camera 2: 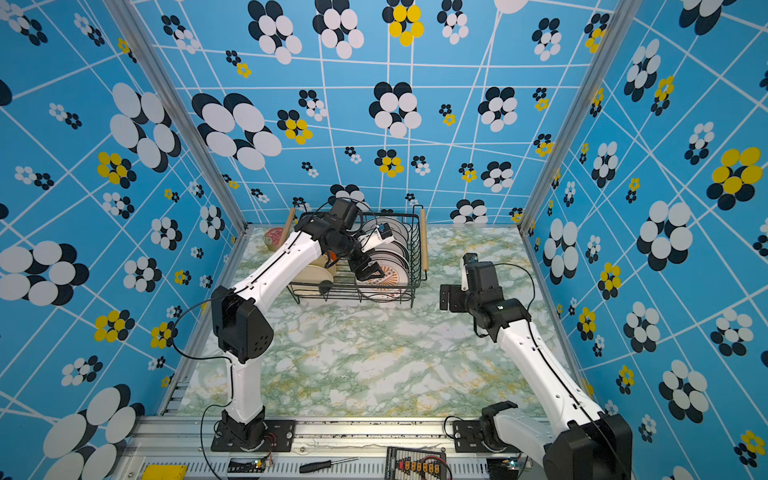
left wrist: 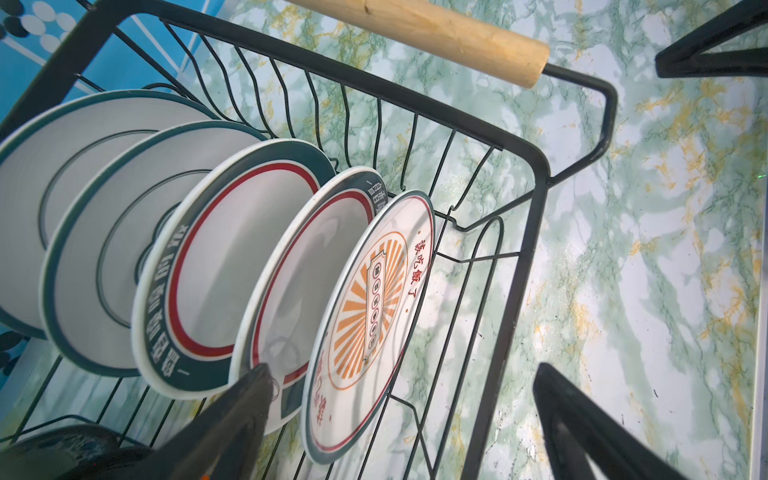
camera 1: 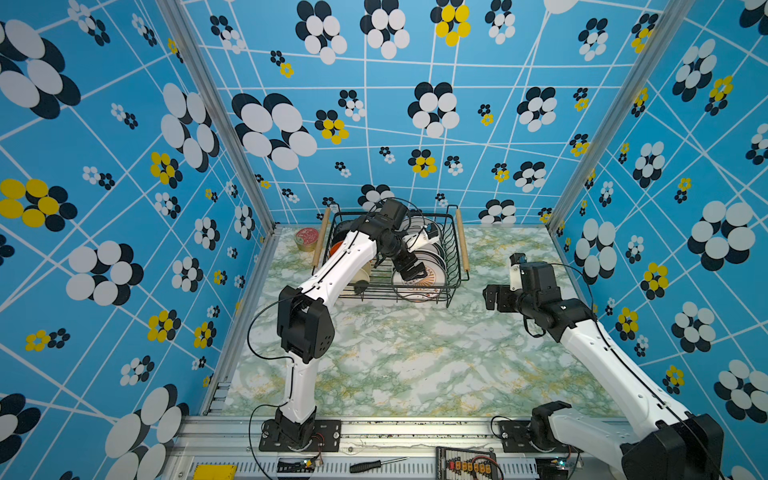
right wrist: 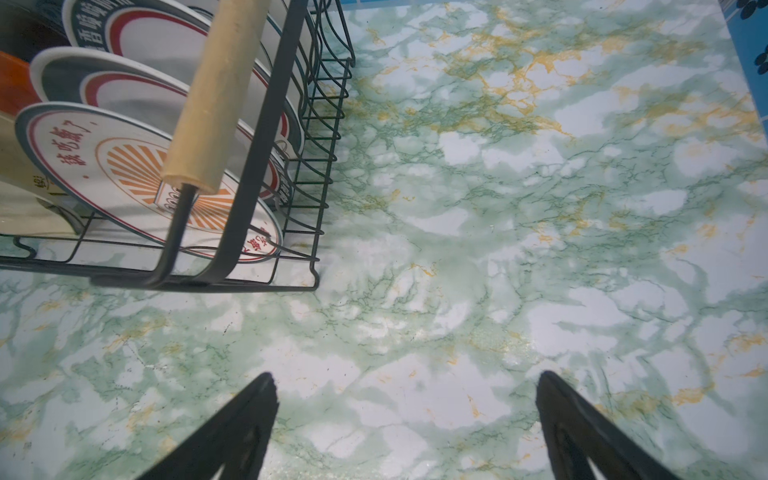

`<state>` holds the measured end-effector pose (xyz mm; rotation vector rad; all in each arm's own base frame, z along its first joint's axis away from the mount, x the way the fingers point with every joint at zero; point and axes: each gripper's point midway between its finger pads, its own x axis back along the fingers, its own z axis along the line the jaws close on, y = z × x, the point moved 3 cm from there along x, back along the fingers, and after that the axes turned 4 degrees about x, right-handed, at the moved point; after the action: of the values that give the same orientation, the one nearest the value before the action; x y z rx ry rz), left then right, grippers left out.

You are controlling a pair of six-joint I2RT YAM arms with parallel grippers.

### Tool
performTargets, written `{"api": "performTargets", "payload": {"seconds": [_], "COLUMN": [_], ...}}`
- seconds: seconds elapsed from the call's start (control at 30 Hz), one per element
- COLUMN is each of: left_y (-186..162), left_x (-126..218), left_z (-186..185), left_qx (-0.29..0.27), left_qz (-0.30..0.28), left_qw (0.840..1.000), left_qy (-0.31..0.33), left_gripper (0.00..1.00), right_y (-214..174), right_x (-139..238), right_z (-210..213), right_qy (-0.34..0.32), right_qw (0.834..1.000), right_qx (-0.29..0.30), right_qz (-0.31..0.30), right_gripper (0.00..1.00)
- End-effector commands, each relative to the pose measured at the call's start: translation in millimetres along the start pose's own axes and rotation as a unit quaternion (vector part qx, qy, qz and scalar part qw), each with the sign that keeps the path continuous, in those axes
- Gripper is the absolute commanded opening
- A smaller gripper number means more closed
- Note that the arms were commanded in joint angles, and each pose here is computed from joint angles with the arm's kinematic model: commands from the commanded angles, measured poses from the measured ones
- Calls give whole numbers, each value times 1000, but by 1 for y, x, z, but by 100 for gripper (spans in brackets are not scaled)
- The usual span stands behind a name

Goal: Unload the plates from the dish rack

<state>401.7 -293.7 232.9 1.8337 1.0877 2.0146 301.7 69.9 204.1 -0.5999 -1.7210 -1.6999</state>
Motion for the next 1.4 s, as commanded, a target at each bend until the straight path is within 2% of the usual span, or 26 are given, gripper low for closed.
{"api": "performTargets", "payload": {"seconds": [0.0,0.67,0.97,1.3,1.37], "left_y": [-5,-21,-27,-38,-40], "left_x": [-2,-31,-44,-53,-53], "left_z": [-1,24,33,38,39], "left_qx": [-6,-23,-26,-26,-24], "left_qz": [15,50,66,89,92], "left_qw": [1000,998,997,996,995], "left_qy": [-12,12,10,13,14], "left_gripper": [99,96,81,51,50], "right_y": [-1,-5,-11,-17,-19], "right_x": [-5,-17,-18,-20,-21], "right_z": [-1,4,-6,-8,-8], "right_qy": [2,14,-18,-24,-25], "right_qw": [1000,1000,999,999,999], "right_qx": [4,6,2,-7,-8], "right_qz": [3,21,32,40,44], "right_gripper": [99,99,99,99,99]}}
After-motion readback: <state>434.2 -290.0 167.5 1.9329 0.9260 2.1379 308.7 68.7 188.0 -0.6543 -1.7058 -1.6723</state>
